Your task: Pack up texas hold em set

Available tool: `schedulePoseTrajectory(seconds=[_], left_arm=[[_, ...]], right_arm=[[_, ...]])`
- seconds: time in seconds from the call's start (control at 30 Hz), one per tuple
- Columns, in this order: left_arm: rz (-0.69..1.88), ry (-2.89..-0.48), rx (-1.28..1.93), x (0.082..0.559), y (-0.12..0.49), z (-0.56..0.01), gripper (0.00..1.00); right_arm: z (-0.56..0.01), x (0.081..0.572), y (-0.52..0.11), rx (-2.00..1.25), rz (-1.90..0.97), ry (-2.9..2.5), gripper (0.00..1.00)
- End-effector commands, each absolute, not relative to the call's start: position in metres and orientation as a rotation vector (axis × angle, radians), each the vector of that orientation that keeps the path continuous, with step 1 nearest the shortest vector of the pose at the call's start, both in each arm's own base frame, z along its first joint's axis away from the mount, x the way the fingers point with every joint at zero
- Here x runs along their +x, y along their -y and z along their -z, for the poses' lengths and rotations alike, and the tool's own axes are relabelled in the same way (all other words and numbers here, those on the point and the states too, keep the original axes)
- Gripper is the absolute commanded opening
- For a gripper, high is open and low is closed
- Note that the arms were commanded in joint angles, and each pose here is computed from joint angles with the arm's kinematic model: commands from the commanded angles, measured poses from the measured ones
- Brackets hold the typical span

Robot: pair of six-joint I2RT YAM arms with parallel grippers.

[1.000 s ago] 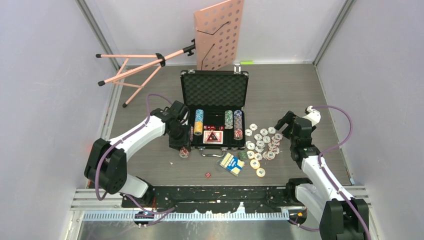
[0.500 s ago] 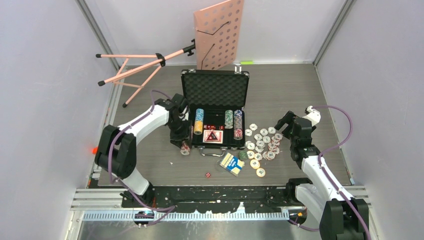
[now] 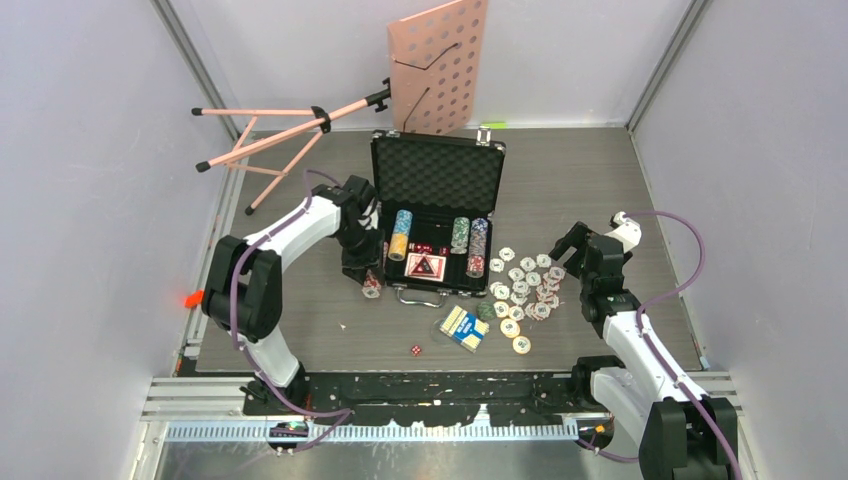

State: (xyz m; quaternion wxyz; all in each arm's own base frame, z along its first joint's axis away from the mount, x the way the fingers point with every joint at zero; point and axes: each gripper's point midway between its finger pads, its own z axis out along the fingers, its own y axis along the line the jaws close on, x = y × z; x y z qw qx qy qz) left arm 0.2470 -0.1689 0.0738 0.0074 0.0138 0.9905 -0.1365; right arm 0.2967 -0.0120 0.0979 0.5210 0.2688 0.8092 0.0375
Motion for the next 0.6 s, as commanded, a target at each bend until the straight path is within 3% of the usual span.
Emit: schedulePoseTrajectory(seconds=[0.0, 0.27, 0.57], left_arm=[[0.502, -2.886, 0.108, 0.289, 0.181, -0.102, 0.00], [0.443, -2.878, 0.158, 0.291, 0.172, -0.118, 0.00], [0.447, -2.925, 0.152, 0.299, 0.172, -0.098, 0.00]], right_arm=[[-0.122, 0.309, 0.011, 0.633, -0.111, -1.879, 0.90], [-0.121, 0.309, 0.011, 0.633, -0.110, -1.882, 0.90], [-0.122, 0.309, 0.011, 0.632, -0.111, -1.880, 0.91]])
